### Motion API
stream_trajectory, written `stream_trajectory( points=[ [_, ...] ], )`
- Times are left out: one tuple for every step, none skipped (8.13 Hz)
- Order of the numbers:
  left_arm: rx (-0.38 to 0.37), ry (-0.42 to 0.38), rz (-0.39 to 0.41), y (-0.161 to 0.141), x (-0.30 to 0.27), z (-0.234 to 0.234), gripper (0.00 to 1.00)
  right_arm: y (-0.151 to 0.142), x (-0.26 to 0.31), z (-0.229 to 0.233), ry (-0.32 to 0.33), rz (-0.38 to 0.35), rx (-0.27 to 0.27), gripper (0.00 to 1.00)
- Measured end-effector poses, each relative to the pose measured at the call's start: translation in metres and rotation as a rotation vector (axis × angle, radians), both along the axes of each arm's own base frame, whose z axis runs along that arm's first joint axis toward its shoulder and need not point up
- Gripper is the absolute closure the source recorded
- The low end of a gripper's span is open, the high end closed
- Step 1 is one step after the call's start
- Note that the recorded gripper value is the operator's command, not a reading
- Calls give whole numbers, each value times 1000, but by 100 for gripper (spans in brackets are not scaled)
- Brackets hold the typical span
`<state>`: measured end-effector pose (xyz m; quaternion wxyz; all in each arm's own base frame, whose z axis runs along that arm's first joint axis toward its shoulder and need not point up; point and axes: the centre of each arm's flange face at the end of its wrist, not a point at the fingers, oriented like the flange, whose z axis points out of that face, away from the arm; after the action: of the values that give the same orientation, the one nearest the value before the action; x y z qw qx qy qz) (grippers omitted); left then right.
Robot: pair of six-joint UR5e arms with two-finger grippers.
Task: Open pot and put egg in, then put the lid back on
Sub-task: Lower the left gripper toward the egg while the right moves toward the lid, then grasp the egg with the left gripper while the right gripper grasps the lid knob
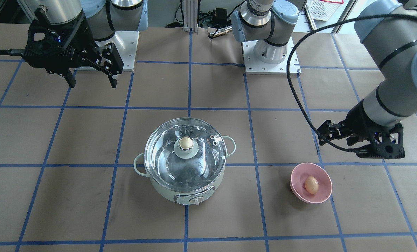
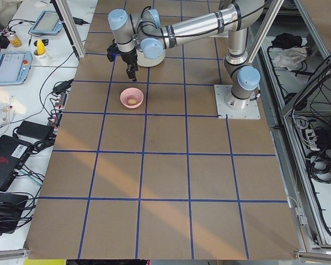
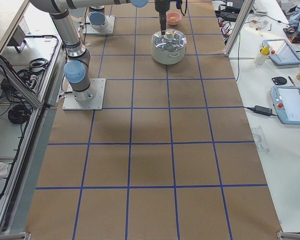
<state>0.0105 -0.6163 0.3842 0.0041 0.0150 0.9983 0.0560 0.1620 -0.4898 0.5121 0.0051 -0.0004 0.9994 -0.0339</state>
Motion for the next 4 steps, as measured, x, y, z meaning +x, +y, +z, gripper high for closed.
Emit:
stream_trajectory(
  points=[
    [11, 3, -1, -7, 2, -22, 23, -5, 7, -7, 2, 13, 13, 0],
    [16, 4, -5, -13, 3, -46, 23, -12, 20, -18, 17, 34, 25, 0],
    [16, 5, -28, -20, 5, -68, 23, -22, 34, -26, 34, 52, 26, 0],
    [17, 6, -59, -28, 7, -87, 23, -35, 47, -31, 37, 51, 18, 0]
  ],
)
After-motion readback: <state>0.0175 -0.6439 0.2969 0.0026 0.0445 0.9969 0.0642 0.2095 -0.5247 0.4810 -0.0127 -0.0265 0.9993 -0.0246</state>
